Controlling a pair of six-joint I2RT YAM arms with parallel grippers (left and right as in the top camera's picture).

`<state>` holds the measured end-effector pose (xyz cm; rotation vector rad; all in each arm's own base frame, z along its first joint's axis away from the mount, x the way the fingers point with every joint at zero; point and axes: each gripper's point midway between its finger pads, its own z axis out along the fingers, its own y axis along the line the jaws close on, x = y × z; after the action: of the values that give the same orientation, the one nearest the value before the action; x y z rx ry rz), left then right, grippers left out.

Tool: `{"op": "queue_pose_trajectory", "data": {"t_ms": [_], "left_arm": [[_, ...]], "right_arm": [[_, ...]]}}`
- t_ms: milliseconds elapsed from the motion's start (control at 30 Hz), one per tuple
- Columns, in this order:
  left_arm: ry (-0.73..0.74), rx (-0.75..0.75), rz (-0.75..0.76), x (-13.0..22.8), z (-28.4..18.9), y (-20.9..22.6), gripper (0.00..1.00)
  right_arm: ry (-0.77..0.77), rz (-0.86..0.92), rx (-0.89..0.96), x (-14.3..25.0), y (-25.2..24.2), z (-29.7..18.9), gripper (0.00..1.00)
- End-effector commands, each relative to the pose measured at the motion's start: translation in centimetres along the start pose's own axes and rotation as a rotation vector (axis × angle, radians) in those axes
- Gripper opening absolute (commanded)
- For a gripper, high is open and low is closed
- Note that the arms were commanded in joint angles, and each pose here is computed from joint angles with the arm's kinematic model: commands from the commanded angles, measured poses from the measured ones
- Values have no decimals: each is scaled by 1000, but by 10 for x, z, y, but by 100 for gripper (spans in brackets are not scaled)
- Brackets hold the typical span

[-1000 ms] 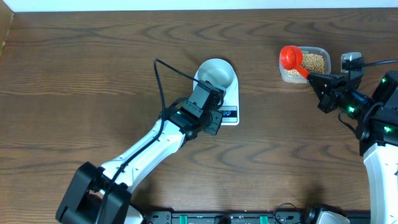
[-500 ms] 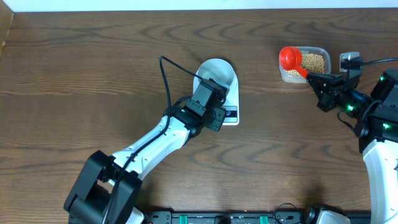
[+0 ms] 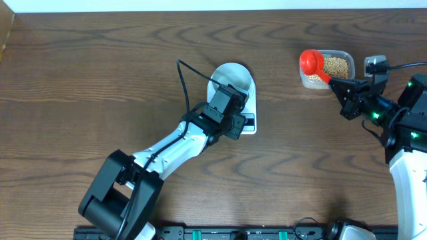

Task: Scoop item into bowl and weigh 50g on scale

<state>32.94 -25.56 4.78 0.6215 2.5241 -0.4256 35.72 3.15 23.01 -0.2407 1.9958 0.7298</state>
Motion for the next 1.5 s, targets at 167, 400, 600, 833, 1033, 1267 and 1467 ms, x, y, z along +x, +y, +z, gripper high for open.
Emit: {"op": "queue_pose_trajectory", "data": {"t_ms": [167,400,600,833,1033,1267,1467], "left_arm": [[9,18,16,4,8,-2,7],[31,14,14,12,22,1,7],[28,4,13,11,23,3,7],[21,5,14,10,26,3,7],[14,-35,8,9,27,10,7],[21,-41,7,11,30,11,7],[27,-42,7,13,31,12,7]], "right_arm": [[-19,-37,-9,-11,2,-2,1],[-19,-37,-9,-11,2,-2,1],[-19,-37,-9,-11,2,-2,1],[-19,-37,-9,-11,2,-2,1],[-19,-36,-9,-11,2,-2,1],[-19,-37,-9,-11,2,-2,1],[-18,-37,-9,-11,2,-2,1]]}}
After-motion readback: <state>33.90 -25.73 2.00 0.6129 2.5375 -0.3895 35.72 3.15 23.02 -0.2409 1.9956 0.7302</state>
